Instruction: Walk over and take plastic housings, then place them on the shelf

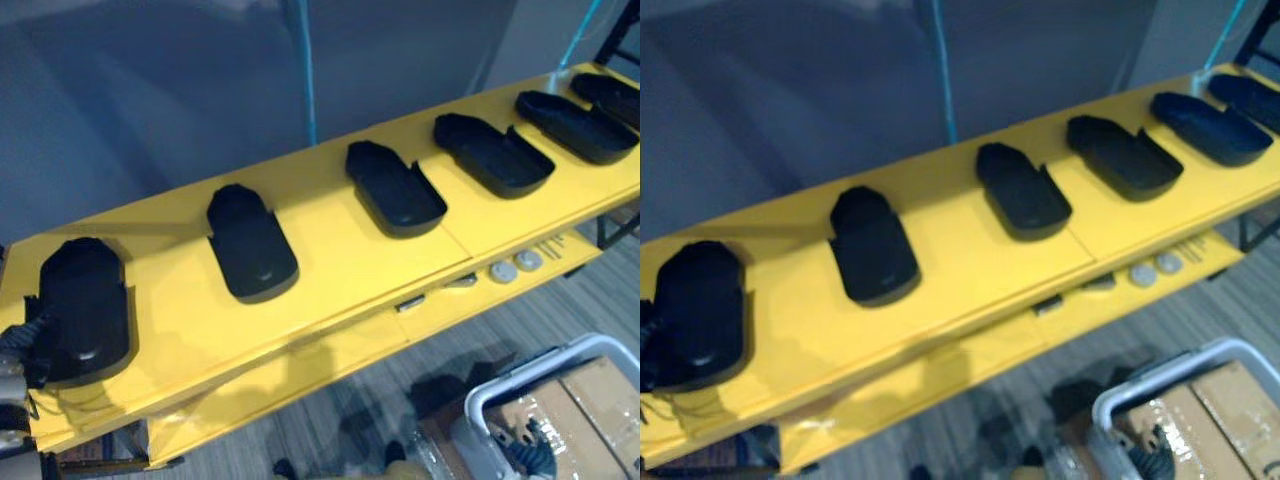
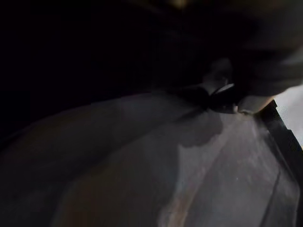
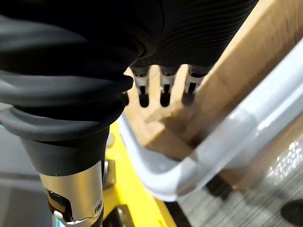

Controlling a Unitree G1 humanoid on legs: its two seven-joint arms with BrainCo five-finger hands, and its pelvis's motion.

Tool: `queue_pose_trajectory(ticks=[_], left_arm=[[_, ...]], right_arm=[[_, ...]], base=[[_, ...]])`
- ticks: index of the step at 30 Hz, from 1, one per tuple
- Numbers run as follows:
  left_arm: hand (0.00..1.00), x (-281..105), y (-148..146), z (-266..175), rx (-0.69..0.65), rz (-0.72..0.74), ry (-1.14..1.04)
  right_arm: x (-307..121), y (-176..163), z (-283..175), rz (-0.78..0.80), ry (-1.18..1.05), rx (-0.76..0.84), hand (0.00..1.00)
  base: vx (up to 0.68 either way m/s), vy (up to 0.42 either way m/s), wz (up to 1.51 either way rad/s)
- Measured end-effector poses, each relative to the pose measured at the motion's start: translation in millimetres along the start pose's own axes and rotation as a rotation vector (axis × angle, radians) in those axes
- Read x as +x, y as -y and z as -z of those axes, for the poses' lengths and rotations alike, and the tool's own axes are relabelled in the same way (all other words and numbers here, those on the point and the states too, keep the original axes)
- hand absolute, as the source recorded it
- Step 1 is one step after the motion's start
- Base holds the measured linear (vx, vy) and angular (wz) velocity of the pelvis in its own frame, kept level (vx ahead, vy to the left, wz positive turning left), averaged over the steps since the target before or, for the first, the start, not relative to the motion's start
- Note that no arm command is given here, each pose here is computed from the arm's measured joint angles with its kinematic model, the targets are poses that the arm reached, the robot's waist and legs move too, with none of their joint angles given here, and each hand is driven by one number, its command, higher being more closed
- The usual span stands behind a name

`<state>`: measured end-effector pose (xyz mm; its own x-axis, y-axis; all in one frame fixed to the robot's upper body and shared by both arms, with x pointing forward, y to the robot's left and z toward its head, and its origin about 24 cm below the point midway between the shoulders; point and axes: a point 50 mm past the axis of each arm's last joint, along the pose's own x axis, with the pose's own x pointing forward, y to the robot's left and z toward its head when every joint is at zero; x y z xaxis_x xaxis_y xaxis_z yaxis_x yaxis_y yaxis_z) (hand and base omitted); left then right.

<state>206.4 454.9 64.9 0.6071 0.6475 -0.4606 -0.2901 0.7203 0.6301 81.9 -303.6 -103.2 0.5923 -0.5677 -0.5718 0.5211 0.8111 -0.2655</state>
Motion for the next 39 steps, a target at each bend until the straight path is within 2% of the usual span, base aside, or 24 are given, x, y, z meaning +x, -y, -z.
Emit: queue_pose_trajectory(ticks=[7, 8, 19, 23, 28, 31, 35, 39], left_arm=[[1.00, 1, 3, -3, 0.013, 0.009, 0.007], [0.00, 1, 3, -4, 0.014, 0.012, 0.008], [0.00, 1, 5, -5, -0.012, 0.020, 0.025], [0.00, 1, 1, -6, -0.011, -0.044, 0.034], [0.00, -1, -9, -10, -0.003, -0.223, 0.066], [0.00, -5, -23, -22, -0.010, -0.394, 0.128], [0.00, -25, -50, -66, -0.095, -0.679, 0.347], [0.00, -45, -58, -98, -0.180, -0.839, 0.550]], right_arm=[[3, 2, -6, 0.003, 0.017, 0.015, 0.00], [4, 3, -6, 0.005, 0.018, 0.012, 0.00], [6, 7, -10, 0.001, 0.031, -0.003, 0.00], [7, 9, -12, -0.006, 0.035, -0.011, 0.00], [6, 9, -13, -0.007, 0.052, -0.012, 0.00], [5, 9, -12, -0.005, 0.067, -0.011, 0.00], [2, 3, -10, 0.005, 0.086, 0.011, 0.00], [0, -4, -6, 0.019, 0.079, 0.048, 0.00]], base=[[0.00, 0.000, 0.00], [0.00, 0.000, 0.00], [0.00, 0.000, 0.00], [0.00, 0.000, 0.00], [0.00, 0.000, 0.00], [0.00, 0.000, 0.00], [0.00, 0.000, 0.00], [0.01, 0.001, 0.01]])
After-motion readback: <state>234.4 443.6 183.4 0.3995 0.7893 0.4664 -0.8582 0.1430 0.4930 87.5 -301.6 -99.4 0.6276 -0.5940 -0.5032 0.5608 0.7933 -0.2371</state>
